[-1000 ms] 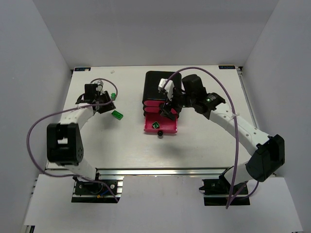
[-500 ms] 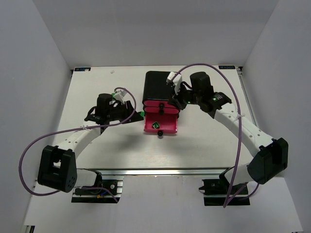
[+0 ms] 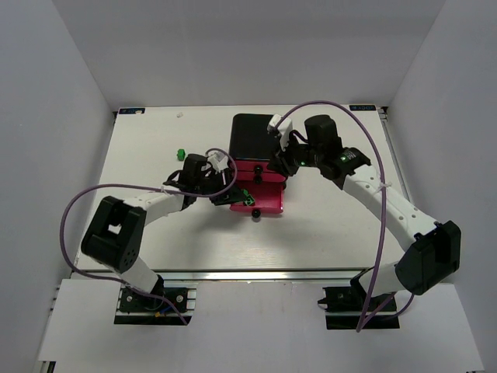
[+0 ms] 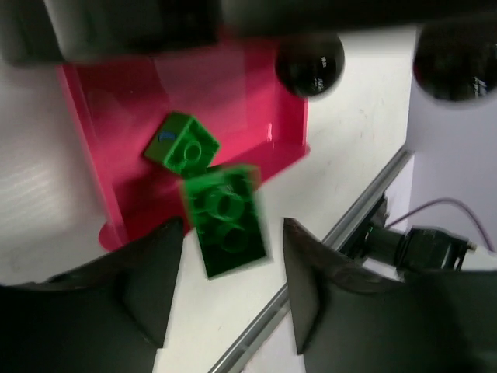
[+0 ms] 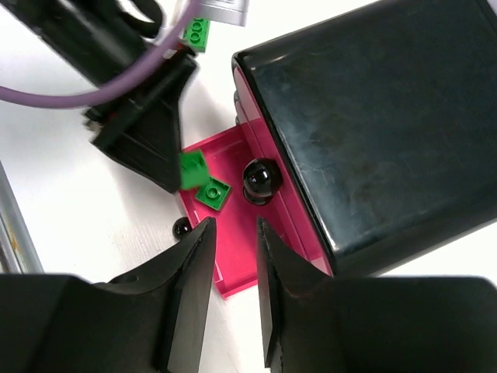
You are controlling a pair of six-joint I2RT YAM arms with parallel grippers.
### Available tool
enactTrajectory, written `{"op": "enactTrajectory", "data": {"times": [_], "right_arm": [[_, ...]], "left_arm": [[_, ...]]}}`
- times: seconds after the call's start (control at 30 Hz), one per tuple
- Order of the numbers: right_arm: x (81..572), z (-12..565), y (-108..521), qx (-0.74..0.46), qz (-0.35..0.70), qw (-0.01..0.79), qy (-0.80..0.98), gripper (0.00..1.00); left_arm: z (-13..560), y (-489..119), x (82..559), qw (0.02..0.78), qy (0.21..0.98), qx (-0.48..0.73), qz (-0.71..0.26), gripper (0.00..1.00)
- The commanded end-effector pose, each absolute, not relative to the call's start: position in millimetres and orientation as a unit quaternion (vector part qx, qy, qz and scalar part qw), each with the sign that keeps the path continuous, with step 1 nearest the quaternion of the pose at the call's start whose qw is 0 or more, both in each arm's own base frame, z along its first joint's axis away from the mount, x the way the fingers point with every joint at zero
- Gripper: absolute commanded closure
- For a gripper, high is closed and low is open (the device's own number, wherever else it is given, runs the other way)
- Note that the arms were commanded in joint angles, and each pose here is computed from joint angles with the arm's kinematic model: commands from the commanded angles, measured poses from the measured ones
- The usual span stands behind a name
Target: Sort the legos into containers by color
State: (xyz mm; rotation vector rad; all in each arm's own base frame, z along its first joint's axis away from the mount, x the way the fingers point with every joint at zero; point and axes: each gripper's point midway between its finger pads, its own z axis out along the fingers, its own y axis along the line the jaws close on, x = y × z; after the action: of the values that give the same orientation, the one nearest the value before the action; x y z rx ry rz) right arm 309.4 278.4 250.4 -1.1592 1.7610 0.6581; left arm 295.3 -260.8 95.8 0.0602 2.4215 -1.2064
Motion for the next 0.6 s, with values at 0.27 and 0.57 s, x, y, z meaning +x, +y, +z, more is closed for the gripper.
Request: {"op": "enactTrajectory", "data": {"times": [0.27, 0.57], "right_arm": [[274, 265, 291, -0.524, 0.334, 0.436, 0.651, 0.55], [266, 246, 358, -0.600, 0.369, 0.379, 0.600, 0.74]], "left_arm": [[160, -268, 325, 0.304, 0.852, 0.023, -0.426, 0.22], [199, -130, 303, 0.435, 0.856, -0.188, -0.204, 0.98]]}}
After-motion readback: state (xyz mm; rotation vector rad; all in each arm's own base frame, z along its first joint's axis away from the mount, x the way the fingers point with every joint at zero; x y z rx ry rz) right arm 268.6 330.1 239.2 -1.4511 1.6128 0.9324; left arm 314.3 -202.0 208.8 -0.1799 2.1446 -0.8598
